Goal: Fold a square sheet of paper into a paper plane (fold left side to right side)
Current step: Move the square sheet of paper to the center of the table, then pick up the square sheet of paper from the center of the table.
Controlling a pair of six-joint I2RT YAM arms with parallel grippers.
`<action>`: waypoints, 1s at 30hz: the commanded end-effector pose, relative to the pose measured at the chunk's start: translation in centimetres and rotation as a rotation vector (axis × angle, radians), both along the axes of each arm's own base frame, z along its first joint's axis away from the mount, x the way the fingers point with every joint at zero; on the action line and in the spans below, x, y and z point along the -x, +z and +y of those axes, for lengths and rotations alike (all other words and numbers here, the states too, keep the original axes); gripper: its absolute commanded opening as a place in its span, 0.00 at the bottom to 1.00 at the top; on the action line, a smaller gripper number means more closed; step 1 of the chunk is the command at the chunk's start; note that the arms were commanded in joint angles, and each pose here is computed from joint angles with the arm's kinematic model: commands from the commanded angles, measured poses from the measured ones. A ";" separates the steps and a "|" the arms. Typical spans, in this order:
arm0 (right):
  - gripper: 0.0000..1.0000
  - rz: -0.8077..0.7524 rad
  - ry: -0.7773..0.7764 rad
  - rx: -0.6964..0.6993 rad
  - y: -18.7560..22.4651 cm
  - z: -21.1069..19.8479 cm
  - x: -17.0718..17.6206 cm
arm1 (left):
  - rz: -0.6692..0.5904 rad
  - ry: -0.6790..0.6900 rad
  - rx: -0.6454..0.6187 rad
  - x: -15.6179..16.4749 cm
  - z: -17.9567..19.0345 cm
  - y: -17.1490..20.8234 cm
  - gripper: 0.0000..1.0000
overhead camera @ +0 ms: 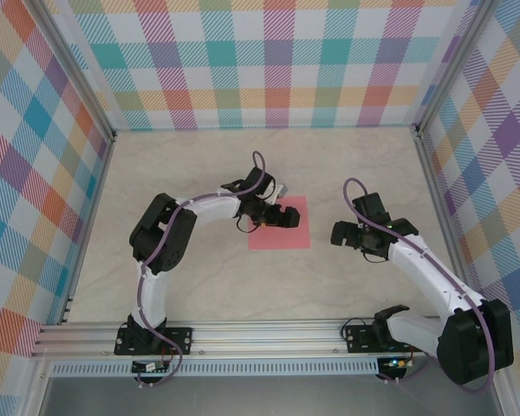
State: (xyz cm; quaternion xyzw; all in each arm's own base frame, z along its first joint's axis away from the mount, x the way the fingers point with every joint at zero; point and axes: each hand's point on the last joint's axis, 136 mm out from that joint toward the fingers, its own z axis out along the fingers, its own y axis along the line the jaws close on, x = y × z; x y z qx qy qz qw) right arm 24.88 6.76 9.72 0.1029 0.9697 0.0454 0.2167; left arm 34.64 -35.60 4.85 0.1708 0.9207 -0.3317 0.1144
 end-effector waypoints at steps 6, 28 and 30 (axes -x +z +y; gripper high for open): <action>0.98 -0.032 0.107 -0.178 1.5 5.3 -5.3 | -0.083 0.016 0.087 0.5 2.6 7.9 0.96; 0.95 0.126 0.233 -0.143 -5.9 15.4 -17.6 | 0.080 0.143 0.117 4.1 4.8 1.5 0.89; 0.95 0.135 0.248 -0.139 -6.2 16.0 -17.1 | 0.083 0.147 0.095 4.2 5.0 0.9 0.89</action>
